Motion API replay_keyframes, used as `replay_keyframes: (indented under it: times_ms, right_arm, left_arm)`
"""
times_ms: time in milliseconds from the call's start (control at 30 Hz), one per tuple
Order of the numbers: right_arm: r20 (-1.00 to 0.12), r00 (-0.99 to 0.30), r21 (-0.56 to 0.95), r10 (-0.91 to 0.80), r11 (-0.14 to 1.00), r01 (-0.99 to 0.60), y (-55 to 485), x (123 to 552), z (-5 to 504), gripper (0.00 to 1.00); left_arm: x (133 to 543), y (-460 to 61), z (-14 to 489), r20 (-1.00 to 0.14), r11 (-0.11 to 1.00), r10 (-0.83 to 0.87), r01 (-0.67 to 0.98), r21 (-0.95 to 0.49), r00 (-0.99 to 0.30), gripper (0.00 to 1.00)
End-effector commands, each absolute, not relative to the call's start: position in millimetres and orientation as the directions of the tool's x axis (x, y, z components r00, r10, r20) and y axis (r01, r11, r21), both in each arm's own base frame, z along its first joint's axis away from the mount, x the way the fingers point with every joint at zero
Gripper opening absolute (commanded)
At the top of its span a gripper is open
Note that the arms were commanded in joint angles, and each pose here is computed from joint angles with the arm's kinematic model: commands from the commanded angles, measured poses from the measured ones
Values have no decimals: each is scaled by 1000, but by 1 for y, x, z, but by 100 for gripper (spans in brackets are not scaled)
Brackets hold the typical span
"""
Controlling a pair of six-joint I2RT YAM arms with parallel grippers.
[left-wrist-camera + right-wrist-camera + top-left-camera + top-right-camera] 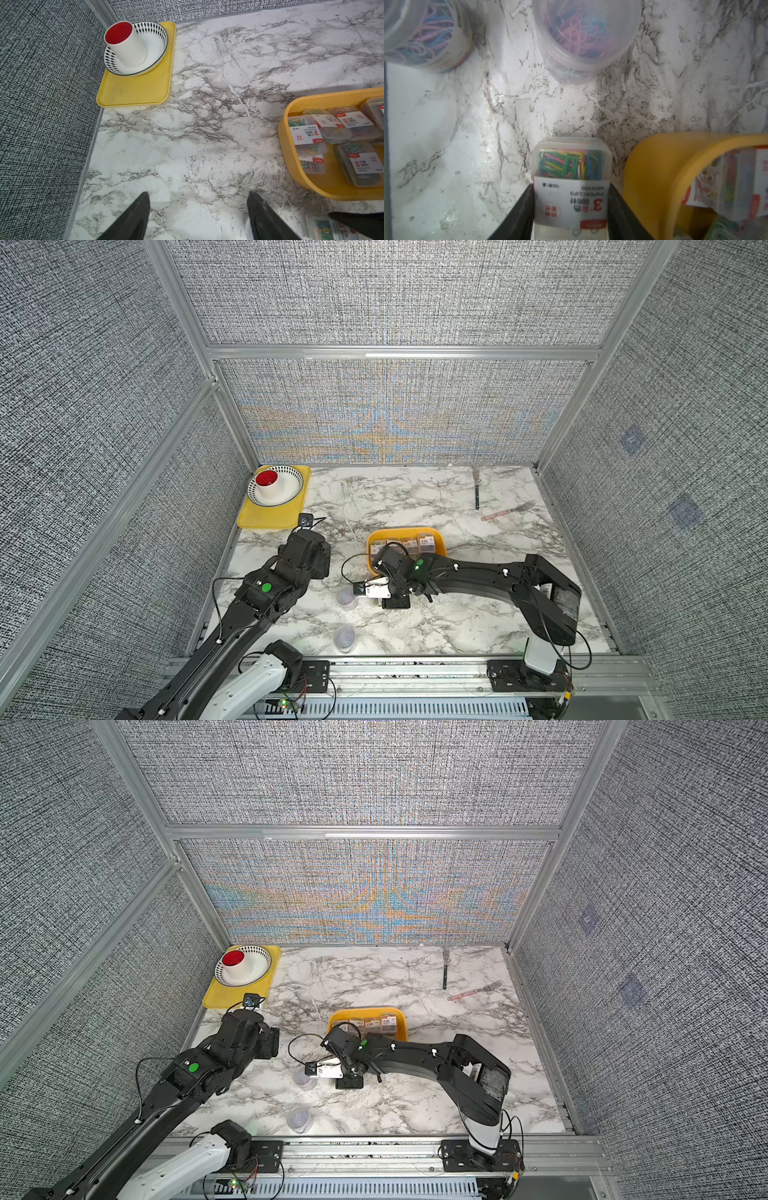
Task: Take the paper clips out of the storage box
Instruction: Place the boxed paper clips at the center of the board.
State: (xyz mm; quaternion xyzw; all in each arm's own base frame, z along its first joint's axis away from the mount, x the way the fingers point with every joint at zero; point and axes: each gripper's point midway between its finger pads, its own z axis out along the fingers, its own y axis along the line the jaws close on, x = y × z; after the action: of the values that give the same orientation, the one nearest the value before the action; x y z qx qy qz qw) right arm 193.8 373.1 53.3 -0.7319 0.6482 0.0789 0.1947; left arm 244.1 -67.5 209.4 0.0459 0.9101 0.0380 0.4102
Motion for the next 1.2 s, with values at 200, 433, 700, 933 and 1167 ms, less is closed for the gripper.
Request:
replay_keyframes:
  times_ms: [200, 433, 700, 933, 1167]
  right_arm:
    - [-368, 154, -165, -917, -99, -981, 377, 195, 49, 44]
    - [-360, 147, -158, -921, -94, -983, 374, 193, 46, 50]
    - [-350, 139, -168, -926, -83, -982, 372, 196, 44, 62]
    - [-352, 136, -182, -926, -75, -980, 371, 198, 49, 74]
    - [-389, 147, -218, -910, -64, -974, 376, 192, 78, 75]
  left_arm:
    - [247, -69, 213, -756, 994, 107, 51, 97, -645, 76]
    - [247, -68, 214, -758, 994, 105, 50, 95, -644, 76]
    - [247, -69, 213, -756, 994, 106, 51, 96, -645, 76]
    - [247, -68, 213, -756, 994, 107, 51, 97, -646, 76]
    - [247, -68, 213, -758, 994, 106, 50, 97, -644, 76]
